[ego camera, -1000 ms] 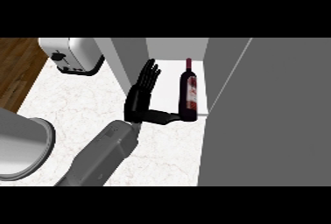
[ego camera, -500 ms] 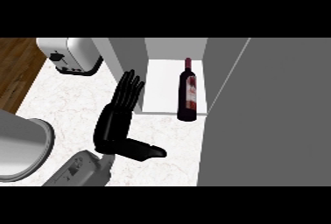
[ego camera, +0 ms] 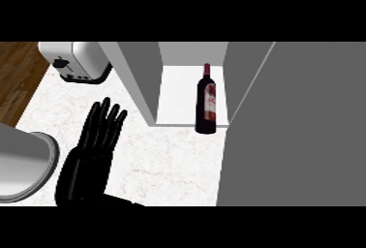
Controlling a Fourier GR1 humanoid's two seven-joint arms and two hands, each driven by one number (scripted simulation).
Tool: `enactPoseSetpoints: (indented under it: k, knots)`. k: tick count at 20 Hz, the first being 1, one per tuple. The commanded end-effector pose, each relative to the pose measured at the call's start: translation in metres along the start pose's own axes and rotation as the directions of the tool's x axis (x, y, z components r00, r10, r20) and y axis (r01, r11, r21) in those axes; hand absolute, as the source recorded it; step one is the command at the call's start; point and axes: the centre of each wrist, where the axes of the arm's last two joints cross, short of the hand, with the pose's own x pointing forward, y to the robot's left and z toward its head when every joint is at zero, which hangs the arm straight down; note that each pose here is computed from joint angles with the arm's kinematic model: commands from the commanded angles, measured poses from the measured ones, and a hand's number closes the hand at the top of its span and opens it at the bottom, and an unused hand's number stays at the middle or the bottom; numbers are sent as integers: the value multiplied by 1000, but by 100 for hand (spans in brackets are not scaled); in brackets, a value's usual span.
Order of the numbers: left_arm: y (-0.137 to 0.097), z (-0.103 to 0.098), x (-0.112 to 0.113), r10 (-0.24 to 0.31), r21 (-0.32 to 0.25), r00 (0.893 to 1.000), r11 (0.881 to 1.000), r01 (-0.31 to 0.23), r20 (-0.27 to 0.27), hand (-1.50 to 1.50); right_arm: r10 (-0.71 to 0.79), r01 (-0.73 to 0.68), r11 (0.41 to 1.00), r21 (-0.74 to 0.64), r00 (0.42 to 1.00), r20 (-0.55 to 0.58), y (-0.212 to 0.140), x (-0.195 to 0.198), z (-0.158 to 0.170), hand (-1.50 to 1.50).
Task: Pick up the wine, place it into the cabinet and close the cabinet
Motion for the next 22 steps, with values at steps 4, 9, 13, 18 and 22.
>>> enactPoseSetpoints:
  k: [4, 9, 13, 18, 22]
  knots:
    - [29, 33, 31, -62, 81, 998, 995, 61, 5, -150, -4, 8, 975, 222, 1000, -21, 20, 18, 9, 150]
    - [58, 58, 33, -88, 123, 995, 989, 83, 36, -150, -125, 142, 938, 317, 989, -73, 45, 20, 12, 150]
    - [71, 57, 71, -63, 137, 996, 989, 54, 65, -150, -166, 175, 929, 327, 985, -57, 72, 37, 16, 150]
    - [95, 85, 92, -86, 141, 995, 987, 79, 43, -150, -168, 173, 926, 334, 985, -43, 94, 51, 0, 150]
    - [124, 92, 97, -98, 150, 992, 985, 84, 83, -150, -116, 109, 930, 352, 993, 1, 119, 53, -28, 150]
